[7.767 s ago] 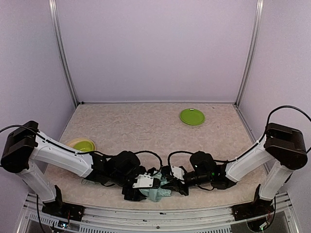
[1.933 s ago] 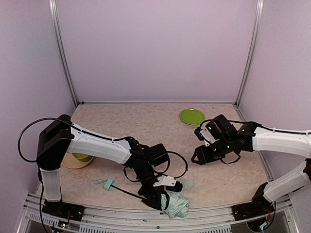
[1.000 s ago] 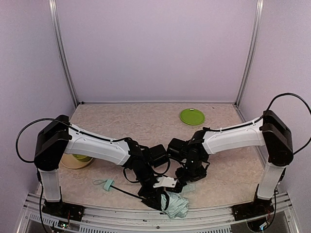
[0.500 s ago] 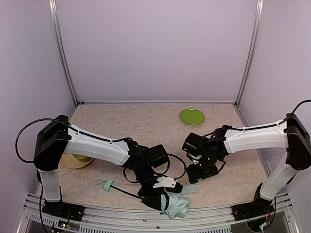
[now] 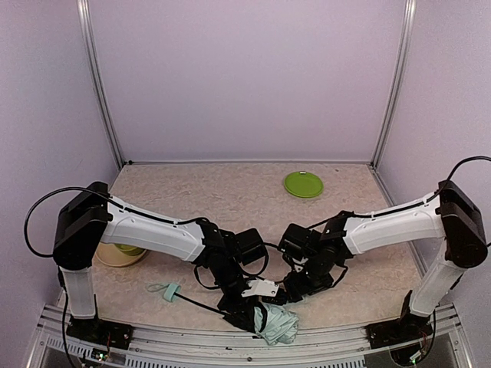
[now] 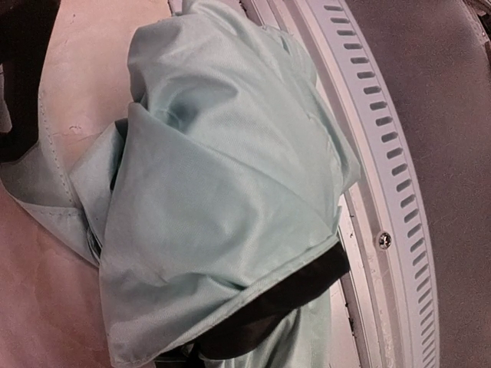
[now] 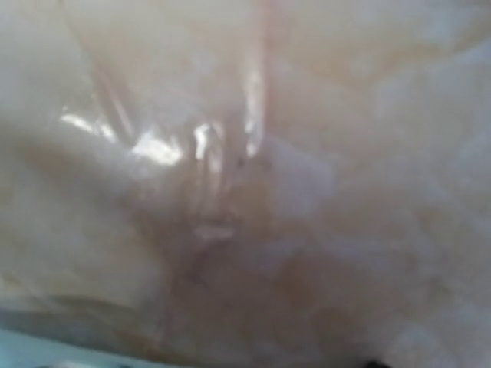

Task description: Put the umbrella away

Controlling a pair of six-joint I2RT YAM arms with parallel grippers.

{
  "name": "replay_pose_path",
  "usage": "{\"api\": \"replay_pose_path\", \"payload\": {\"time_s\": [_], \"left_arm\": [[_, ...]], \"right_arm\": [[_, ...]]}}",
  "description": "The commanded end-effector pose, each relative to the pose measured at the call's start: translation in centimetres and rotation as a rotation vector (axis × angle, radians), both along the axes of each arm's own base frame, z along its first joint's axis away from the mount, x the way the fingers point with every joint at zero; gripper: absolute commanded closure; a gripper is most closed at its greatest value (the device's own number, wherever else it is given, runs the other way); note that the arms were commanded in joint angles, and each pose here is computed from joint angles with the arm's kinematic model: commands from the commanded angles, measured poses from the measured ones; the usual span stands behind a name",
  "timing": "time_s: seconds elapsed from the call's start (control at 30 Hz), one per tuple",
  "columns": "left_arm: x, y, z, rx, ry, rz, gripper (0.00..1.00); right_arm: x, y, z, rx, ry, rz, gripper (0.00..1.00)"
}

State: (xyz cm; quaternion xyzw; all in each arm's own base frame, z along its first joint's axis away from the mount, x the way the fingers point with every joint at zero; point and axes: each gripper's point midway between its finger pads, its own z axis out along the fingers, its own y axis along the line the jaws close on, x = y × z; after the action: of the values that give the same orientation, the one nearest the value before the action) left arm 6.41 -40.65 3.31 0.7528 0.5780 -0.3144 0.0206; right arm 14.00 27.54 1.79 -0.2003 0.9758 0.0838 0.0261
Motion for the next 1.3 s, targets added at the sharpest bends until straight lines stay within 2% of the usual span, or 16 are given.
{"api": "replay_pose_path", "payload": {"time_s": [0.0,0.17,0.23,0.3,0.47,0.57,0.67,0.77,0.9,1.07,1.17,1.23,1.27], "left_arm": [[-1.1,4.3,-4.2,0.216,-0.021,-0.014,1.00],[-1.1,4.3,-4.2,0.218,-0.020,-0.011,1.00],[-1.1,4.4,-4.2,0.217,-0.023,-0.009,1.00],[-1.0,4.5,-4.1,0.219,-0.028,-0.007,1.00],[-0.3,3.8,-2.8,0.172,-0.066,0.005,1.00],[-0.2,3.2,-1.7,0.130,-0.077,-0.001,1.00],[-0.5,2.8,-1.1,0.112,-0.066,-0.014,1.00],[-0.9,2.5,-0.4,0.085,-0.057,-0.013,1.00],[-1.1,2.1,0.8,0.044,-0.050,-0.009,1.00],[-0.7,3.0,-0.6,0.101,-0.080,0.011,1.00],[-0.5,3.0,-1.1,0.116,-0.109,0.020,1.00],[-0.2,2.6,-1.0,0.100,-0.135,0.034,1.00],[-0.1,2.2,-0.9,0.088,-0.150,0.042,1.00]], "right_arm": [[-2.9,-1.1,-3.3,-0.094,0.096,0.050,0.38],[-3.3,-1.0,-3.0,-0.085,0.107,0.056,0.79],[-3.0,-0.8,-2.3,-0.071,0.087,0.062,0.92],[-2.6,-0.6,-1.8,-0.054,0.062,0.069,1.00],[1.1,0.5,-0.1,0.046,-0.097,0.082,1.00],[6.1,1.1,2.6,0.119,-0.316,0.063,1.00],[10.4,2.7,5.8,0.251,-0.531,0.074,1.00],[12.5,3.6,7.7,0.355,-0.675,0.092,1.00],[14.3,3.2,9.4,0.441,-0.776,0.068,1.00],[13.4,3.8,11.8,0.500,-0.753,0.184,1.00],[12.9,2.5,12.8,0.421,-0.622,0.095,0.84],[12.0,0.1,11.6,0.310,-0.487,-0.069,0.69],[10.9,-1.8,10.2,0.216,-0.410,-0.151,0.65]]}}
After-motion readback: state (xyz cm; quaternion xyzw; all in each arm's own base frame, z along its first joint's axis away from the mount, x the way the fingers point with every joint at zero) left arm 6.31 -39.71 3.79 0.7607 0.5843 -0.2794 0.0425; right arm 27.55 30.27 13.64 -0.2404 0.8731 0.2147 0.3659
